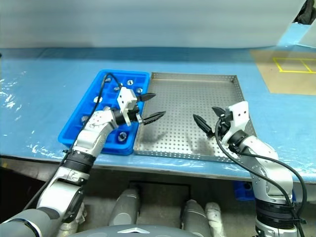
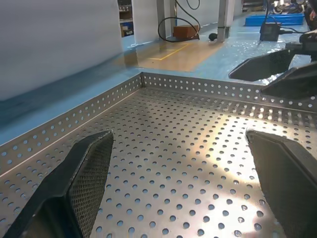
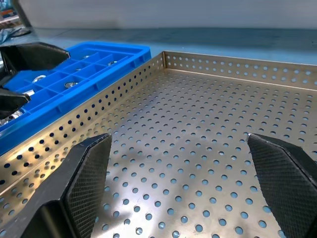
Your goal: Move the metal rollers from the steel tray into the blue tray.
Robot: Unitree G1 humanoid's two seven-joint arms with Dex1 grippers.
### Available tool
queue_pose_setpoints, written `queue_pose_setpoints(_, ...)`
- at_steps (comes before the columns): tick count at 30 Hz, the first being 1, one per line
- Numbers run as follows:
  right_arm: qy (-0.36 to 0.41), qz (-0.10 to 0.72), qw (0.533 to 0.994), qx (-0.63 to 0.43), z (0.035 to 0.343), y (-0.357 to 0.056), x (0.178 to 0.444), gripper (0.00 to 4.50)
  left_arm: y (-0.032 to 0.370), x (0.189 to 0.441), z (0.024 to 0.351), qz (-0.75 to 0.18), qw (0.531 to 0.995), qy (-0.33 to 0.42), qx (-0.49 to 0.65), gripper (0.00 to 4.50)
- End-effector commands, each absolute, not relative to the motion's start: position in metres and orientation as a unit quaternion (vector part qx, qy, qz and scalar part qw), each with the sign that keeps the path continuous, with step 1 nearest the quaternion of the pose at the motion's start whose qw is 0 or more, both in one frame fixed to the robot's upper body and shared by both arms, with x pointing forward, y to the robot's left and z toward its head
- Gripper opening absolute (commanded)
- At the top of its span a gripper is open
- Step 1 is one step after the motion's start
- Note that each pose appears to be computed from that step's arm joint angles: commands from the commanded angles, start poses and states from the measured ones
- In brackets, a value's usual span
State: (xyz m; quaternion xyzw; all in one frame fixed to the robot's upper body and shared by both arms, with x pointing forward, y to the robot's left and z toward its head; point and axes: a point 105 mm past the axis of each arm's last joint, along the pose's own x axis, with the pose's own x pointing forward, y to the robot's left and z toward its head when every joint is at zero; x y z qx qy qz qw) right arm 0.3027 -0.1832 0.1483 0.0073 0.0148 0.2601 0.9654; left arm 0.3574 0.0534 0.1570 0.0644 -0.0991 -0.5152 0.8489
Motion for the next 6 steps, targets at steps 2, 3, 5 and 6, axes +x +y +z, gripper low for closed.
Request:
queue_pose_setpoints(2, -0.005, 0.269, 0.963, -0.004, 0.1549, -0.1768, 0.3032, 4.48, 0.0554, 0.3543, 0.1672, -0.510, 0.848, -0.125, 0.071, 4.50)
queue_pose_setpoints(3, -0.004, 0.269, 0.963, -0.005, 0.1545, -0.1767, 0.3042, 4.48, 0.0556, 0.3533, 0.1664, -0.510, 0.848, -0.124, 0.069, 4.50)
queue_pose_setpoints(5, -0.003, 0.269, 0.963, -0.004, 0.1545, -0.1764, 0.3055, 4.48, 0.0562, 0.3517, 0.1645, -0.509, 0.849, -0.122, 0.067, 4.50)
queue_pose_setpoints(6, -0.003, 0.270, 0.963, -0.004, 0.1545, -0.1762, 0.3055, 4.48, 0.0564, 0.3511, 0.1638, -0.510, 0.849, -0.121, 0.067, 4.50)
